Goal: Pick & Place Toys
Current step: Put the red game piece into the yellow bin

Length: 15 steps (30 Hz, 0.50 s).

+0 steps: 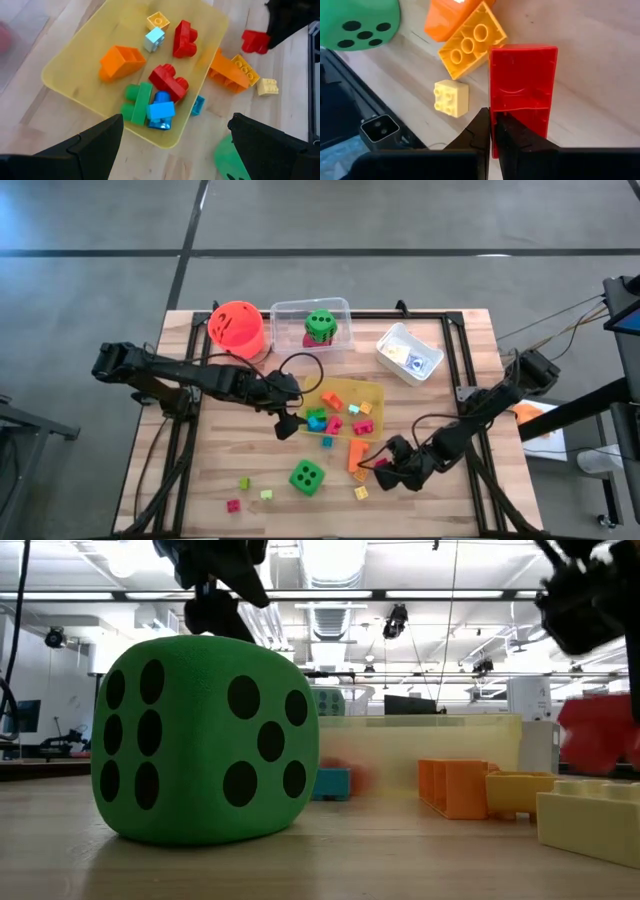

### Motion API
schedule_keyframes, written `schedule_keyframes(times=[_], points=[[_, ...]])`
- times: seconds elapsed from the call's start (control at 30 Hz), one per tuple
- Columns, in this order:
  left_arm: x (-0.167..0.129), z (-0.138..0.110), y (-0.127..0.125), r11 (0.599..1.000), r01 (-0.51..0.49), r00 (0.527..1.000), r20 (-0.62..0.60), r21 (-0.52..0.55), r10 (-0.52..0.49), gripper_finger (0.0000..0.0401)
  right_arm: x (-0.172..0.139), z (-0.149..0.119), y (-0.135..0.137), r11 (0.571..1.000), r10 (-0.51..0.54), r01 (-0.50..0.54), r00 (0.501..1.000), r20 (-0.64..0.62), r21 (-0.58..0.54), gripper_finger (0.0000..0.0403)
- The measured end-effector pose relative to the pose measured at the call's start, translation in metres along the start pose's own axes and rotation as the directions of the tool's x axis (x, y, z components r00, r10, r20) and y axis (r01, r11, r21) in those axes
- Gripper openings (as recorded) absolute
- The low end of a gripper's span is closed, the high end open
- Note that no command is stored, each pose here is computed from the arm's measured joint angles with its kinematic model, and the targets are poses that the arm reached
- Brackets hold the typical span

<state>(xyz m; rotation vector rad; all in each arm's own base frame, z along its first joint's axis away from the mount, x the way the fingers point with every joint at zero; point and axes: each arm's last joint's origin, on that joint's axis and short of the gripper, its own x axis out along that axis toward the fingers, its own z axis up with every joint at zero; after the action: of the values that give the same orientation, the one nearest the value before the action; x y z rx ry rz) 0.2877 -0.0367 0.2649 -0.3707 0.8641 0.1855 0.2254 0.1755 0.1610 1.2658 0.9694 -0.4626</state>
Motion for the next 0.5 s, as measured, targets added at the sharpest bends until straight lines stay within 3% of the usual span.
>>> schedule_keyframes(times=[0.2, 0.3, 0.5], points=[[0.000, -0.001, 0.000, 1.000, -0.004, 1.000, -0.007, -0.024, 0.004, 0.0361, -0.039, 0.011, 0.016, 0.994, -0.087, 0.090, 0.994, 0.067, -0.053, 0.0013], [0.000, -0.001, 0.000, 1.000, -0.004, 1.000, -0.007, -0.024, 0.004, 0.0361, -0.062, 0.023, 0.032, 0.989, -0.080, 0.095, 0.988, 0.131, -0.112, 0.0013], [0.000, -0.001, 0.001, 1.000, -0.006, 1.000, -0.011, -0.024, 0.005, 0.0361, -0.089, 0.066, 0.054, 0.960, -0.116, 0.173, 0.962, 0.248, -0.219, 0.0013]])
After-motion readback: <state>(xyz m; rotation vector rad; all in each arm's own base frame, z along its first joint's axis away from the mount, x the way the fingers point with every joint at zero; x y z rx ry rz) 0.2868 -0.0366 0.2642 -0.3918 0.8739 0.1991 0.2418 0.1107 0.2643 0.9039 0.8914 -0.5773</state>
